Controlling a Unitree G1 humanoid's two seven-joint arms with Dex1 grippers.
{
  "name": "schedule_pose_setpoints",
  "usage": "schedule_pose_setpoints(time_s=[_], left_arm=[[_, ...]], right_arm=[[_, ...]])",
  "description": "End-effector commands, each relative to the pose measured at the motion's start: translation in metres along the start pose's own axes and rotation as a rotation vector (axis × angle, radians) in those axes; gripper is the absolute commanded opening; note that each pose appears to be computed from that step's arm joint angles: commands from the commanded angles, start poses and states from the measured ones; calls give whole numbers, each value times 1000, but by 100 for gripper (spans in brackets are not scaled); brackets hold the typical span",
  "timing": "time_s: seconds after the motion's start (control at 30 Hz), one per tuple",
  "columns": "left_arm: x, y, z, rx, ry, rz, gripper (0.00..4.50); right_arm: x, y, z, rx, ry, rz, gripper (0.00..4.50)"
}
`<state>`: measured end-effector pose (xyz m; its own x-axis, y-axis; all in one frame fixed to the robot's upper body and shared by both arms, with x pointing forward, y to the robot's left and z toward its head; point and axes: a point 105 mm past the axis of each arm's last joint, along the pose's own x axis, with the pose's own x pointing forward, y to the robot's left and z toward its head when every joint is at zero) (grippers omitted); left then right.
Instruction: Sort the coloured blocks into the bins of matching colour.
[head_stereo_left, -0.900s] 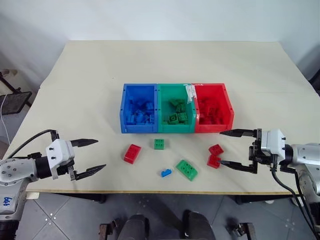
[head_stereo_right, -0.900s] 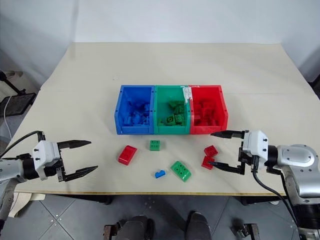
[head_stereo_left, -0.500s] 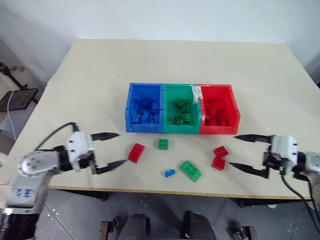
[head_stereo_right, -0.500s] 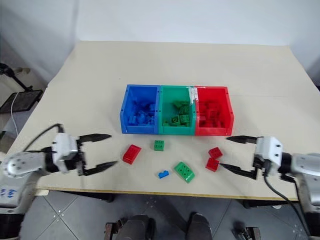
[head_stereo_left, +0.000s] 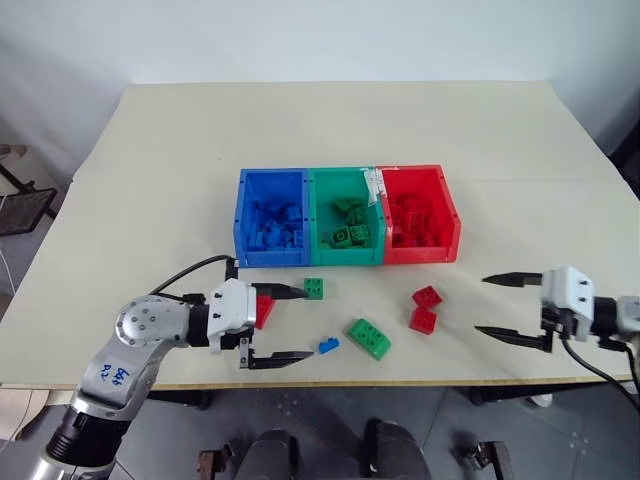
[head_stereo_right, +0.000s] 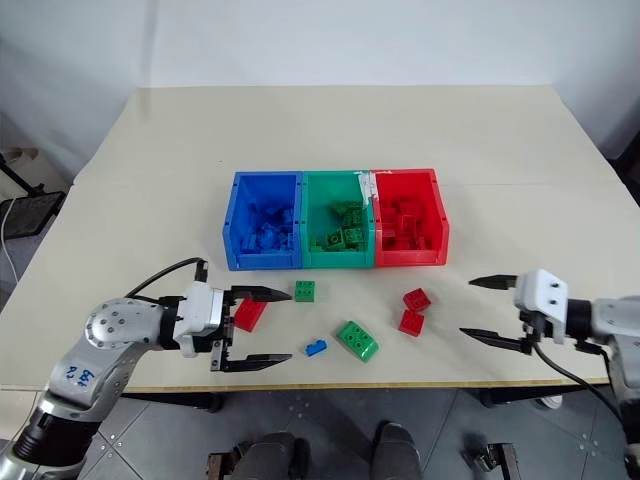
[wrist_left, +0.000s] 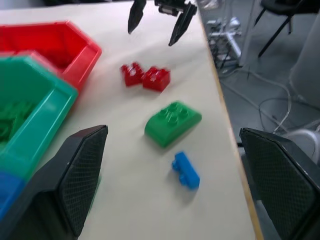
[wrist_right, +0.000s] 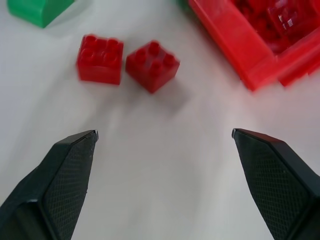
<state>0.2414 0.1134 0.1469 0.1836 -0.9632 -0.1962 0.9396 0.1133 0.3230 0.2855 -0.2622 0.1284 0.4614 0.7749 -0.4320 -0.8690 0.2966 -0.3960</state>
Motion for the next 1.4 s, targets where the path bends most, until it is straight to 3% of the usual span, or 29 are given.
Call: schedule_pose_setpoints(time_s=[0.03, 0.43, 0.57, 0.8, 0.93, 1.23, 1.4], left_arm=[[-6, 2, 4, 42, 5, 14, 449], [-18, -4, -1, 48, 29, 69, 449], [-18, -6, -2, 44, 35, 57, 450], [-19, -5, -2, 46, 34, 55, 450], [-18, -6, -1, 47, 27, 53, 450], [-28, 21, 19, 34, -110, 252, 450], [-45, 40, 22, 24, -130, 408, 450]], right_arm=[[14, 2, -8, 3, 19, 72, 450], [64, -3, -3, -66, -28, 222, 450], [74, 0, 6, -90, -69, 264, 366], [78, 5, 8, -94, -86, 294, 143], [72, 5, 11, -87, -97, 260, 144], [43, -27, 71, 22, -310, 7, 144], [36, -82, 96, 80, -327, -280, 144]])
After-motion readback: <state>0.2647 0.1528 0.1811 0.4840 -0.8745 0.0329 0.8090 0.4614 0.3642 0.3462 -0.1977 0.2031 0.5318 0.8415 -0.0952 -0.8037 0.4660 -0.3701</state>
